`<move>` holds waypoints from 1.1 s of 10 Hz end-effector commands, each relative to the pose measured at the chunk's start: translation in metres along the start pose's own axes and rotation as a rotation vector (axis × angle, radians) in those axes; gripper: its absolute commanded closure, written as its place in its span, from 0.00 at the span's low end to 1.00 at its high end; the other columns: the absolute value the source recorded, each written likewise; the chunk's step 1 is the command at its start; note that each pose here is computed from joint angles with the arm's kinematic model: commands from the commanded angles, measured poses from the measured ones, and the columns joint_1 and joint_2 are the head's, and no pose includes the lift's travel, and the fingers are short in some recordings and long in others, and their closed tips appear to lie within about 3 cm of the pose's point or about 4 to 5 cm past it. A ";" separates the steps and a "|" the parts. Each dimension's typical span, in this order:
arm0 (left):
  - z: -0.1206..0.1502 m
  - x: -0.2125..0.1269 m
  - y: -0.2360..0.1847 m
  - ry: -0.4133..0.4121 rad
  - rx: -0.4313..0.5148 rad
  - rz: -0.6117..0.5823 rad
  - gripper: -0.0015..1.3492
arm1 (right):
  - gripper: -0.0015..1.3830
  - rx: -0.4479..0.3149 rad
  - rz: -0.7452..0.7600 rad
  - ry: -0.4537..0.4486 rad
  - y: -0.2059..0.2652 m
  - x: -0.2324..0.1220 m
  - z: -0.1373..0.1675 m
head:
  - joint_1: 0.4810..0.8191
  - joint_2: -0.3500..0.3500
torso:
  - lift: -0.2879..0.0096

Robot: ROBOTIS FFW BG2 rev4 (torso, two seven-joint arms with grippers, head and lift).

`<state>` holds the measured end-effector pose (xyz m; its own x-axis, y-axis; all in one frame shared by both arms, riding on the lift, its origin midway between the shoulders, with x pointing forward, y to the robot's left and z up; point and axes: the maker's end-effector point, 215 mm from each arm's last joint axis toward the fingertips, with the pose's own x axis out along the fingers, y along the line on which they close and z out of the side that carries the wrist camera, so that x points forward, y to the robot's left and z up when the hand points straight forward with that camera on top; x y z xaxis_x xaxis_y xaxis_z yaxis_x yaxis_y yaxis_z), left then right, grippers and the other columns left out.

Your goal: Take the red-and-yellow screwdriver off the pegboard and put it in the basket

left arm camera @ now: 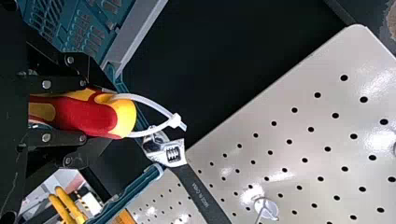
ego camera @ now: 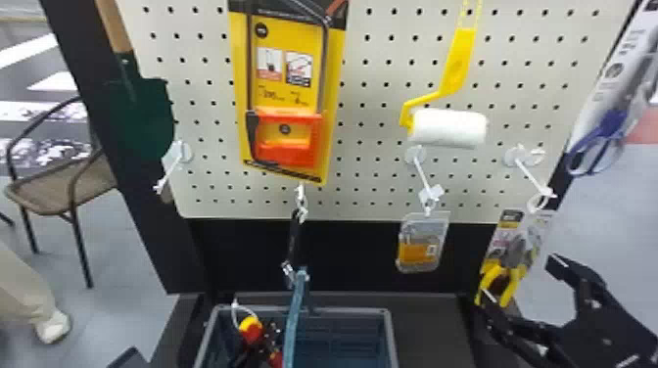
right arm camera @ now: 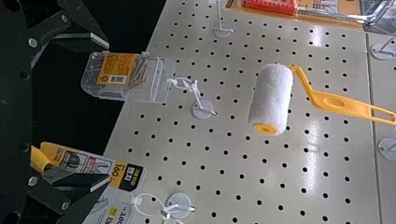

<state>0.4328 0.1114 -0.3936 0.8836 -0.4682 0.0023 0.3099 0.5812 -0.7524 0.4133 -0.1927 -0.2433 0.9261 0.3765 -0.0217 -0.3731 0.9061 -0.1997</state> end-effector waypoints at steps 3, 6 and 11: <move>-0.001 0.003 -0.004 0.005 0.000 -0.019 0.71 | 0.20 0.001 0.000 0.000 0.000 0.000 0.000 | 0.20 0.50 | 0.63; 0.001 0.004 -0.004 -0.003 0.009 -0.022 0.31 | 0.20 0.003 0.001 0.001 0.000 0.000 -0.001 | 0.20 0.50 | 0.63; 0.006 0.009 -0.010 -0.007 0.034 -0.042 0.30 | 0.20 0.007 0.002 0.002 0.001 0.000 -0.002 | 0.20 0.50 | 0.63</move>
<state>0.4396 0.1052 -0.3825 0.8718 -0.4884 0.0382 0.3583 0.5825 -0.7296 0.4134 -0.1925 -0.2450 0.9256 0.3777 -0.0225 -0.3747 0.9067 -0.1936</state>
